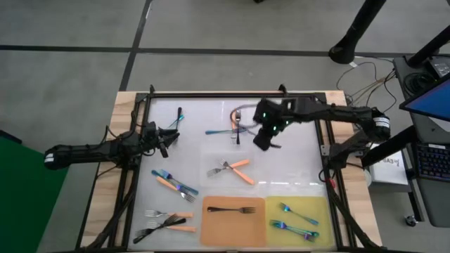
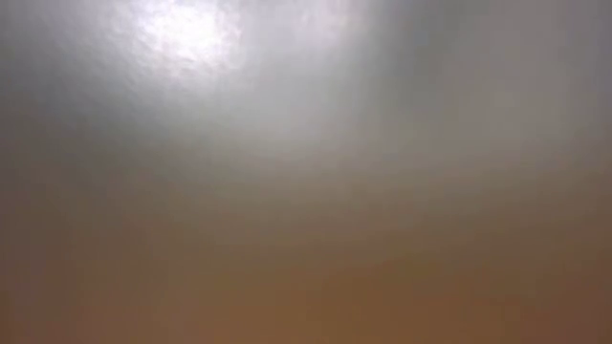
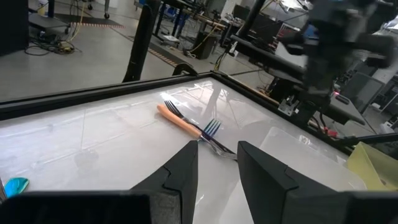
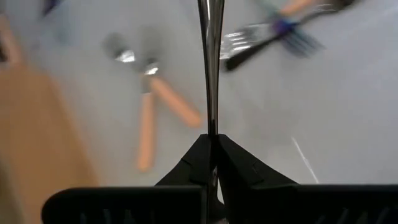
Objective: Sort silverware by color (type)
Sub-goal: Put the black fork into the orange bin
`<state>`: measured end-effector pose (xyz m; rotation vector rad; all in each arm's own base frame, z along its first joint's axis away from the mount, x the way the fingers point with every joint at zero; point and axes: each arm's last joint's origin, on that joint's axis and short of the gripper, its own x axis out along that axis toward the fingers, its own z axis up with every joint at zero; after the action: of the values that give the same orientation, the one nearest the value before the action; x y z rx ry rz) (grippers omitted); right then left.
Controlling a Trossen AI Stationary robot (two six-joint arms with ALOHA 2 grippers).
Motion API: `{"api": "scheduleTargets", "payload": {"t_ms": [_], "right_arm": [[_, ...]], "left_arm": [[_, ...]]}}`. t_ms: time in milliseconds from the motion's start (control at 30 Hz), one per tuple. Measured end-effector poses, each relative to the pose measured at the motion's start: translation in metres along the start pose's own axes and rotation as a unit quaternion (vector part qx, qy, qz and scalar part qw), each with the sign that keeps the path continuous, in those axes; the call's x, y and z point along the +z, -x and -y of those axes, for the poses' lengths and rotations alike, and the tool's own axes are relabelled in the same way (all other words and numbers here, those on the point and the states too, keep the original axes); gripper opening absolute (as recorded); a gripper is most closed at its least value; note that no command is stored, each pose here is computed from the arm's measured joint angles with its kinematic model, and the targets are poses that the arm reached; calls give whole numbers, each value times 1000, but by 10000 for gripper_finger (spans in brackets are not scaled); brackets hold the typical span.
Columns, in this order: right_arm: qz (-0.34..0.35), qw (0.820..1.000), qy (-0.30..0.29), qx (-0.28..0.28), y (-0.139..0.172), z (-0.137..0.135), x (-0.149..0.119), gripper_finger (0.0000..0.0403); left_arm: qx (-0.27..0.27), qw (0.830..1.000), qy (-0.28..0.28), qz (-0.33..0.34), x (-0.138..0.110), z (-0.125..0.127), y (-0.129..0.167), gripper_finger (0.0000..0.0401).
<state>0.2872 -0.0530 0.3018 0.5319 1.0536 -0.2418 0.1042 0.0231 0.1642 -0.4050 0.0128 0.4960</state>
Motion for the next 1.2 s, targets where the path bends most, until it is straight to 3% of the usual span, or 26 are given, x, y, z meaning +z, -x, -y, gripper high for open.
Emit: {"api": "scheduleTargets", "payload": {"t_ms": [400,700,933,1200], "right_arm": [[38,991,99,75,-19,-121,-54,9],[20,991,92,95,-51,-154,-74,9],[12,986,74,151,-88,-184,-85,9],[-18,982,70,173,-101,-207,-93,9]], "left_arm": [[0,1000,0,0,0,0,0,96],[1,1000,-1,-2,0,0,0,96],[1,1000,-1,-2,0,0,0,96],[1,1000,-1,-2,0,0,0,96]]}}
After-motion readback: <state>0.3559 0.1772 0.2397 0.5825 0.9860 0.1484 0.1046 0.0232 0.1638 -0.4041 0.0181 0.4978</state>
